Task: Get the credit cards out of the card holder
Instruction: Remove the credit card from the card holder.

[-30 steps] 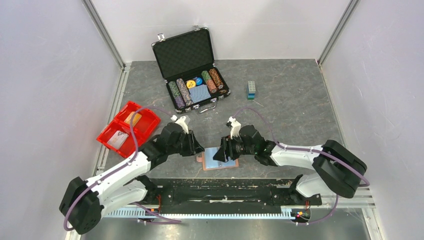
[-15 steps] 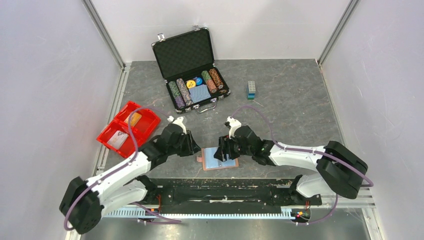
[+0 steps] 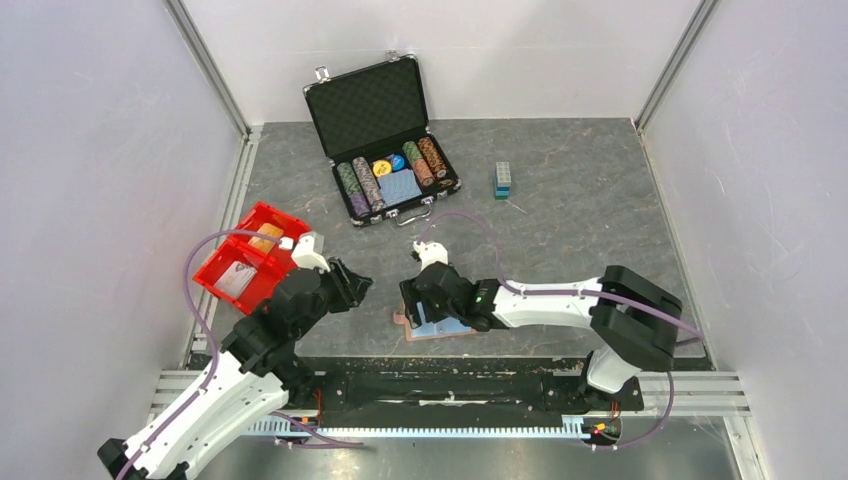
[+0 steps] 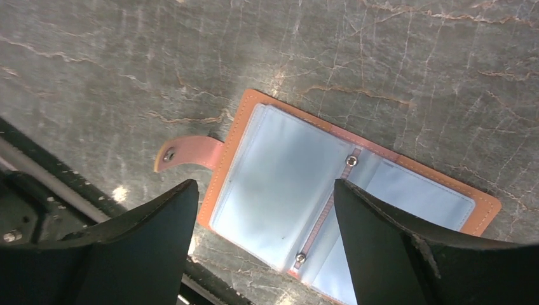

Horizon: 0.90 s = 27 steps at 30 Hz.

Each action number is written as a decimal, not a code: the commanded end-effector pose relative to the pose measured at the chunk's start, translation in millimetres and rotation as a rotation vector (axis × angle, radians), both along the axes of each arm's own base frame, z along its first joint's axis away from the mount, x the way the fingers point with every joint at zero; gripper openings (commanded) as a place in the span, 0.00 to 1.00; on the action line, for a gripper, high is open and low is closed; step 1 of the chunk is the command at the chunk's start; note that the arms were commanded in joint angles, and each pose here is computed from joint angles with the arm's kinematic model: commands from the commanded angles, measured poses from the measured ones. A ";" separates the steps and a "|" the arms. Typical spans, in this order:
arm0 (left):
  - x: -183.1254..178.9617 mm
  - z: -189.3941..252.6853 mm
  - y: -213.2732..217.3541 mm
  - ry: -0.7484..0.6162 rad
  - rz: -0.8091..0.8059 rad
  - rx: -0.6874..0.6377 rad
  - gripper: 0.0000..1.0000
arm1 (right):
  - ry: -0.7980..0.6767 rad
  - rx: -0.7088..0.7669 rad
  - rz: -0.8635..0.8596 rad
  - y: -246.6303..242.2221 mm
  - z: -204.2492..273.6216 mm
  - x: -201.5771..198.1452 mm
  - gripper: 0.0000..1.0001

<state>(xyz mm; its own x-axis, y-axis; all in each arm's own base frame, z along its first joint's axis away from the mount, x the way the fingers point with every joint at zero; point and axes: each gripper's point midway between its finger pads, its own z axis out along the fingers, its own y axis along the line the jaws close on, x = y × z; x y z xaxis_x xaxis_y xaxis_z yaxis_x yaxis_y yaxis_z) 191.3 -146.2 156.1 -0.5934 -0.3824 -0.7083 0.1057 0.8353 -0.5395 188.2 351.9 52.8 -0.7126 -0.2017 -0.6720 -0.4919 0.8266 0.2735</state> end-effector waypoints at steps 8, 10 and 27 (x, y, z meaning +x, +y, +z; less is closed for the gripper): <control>-4.7 11.3 14.6 -0.024 0.054 -0.005 0.47 | -0.015 -0.186 -0.046 -2.7 -34.3 -0.8 0.79; -5.2 11.4 13.5 -0.022 0.045 -0.002 0.47 | -0.012 -0.194 -0.049 -3.5 -37.6 -2.2 0.76; -7.4 -9.6 -0.1 0.053 -0.006 0.006 0.48 | -0.038 -0.149 -0.070 -4.7 -28.6 -1.2 0.50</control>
